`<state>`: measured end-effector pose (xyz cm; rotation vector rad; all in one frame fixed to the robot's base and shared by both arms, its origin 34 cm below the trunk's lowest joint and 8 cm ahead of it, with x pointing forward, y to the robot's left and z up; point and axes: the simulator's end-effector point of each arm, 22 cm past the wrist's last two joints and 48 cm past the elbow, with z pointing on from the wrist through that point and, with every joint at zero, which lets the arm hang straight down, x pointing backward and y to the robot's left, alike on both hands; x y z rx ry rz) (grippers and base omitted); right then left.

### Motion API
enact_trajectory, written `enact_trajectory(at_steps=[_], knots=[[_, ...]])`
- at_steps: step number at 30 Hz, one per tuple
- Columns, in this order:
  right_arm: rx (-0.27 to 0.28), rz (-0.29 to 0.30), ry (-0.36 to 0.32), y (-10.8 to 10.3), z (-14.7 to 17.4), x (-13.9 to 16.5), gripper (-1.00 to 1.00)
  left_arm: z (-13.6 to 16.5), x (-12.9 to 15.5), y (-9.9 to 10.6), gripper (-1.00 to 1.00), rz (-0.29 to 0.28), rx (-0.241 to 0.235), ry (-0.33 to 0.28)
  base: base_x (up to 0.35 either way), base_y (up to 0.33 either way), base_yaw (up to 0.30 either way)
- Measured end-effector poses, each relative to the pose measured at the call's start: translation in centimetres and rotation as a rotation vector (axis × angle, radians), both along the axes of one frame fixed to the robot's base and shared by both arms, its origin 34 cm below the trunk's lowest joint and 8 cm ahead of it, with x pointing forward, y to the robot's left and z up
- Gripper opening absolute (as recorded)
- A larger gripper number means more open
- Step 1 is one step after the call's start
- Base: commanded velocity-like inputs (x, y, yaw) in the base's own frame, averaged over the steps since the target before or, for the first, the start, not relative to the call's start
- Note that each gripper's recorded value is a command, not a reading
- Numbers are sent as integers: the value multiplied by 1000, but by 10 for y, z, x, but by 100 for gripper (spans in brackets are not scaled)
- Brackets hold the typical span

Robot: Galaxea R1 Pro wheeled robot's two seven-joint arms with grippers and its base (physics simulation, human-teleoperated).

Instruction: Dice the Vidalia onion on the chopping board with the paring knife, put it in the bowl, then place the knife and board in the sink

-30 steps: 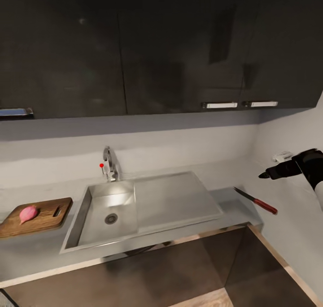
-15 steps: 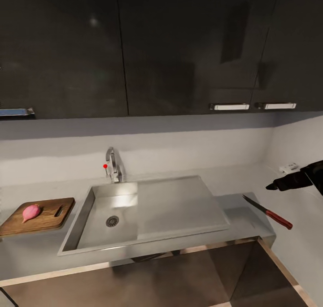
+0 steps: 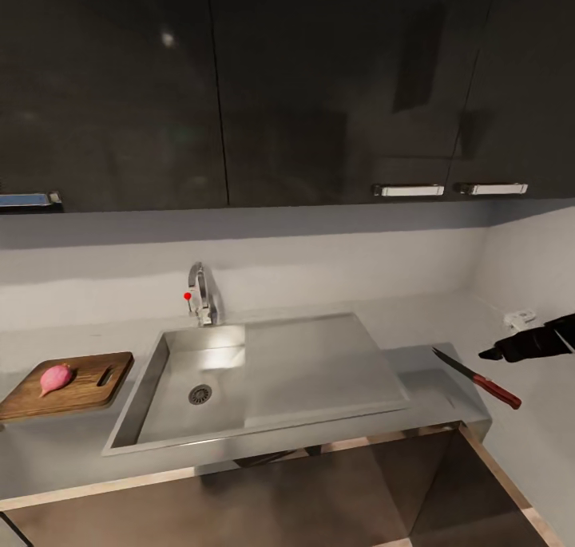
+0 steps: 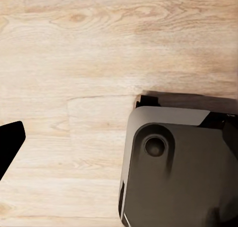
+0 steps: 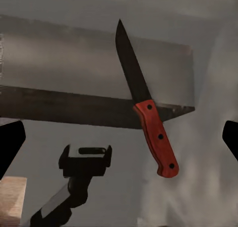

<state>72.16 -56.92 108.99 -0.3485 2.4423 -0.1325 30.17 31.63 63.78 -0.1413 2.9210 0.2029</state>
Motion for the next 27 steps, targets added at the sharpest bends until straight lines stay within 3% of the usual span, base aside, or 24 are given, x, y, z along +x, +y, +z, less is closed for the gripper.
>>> enact_trajectory(at_steps=[6,27], knots=[[0,24,-8,1,-5,-2,100,0,-1,1,100,1,1,0,0,0,0],[-1,20,-10,-5,-6,-6,100,0,0,3,100,4,4,-1,0,0,0]])
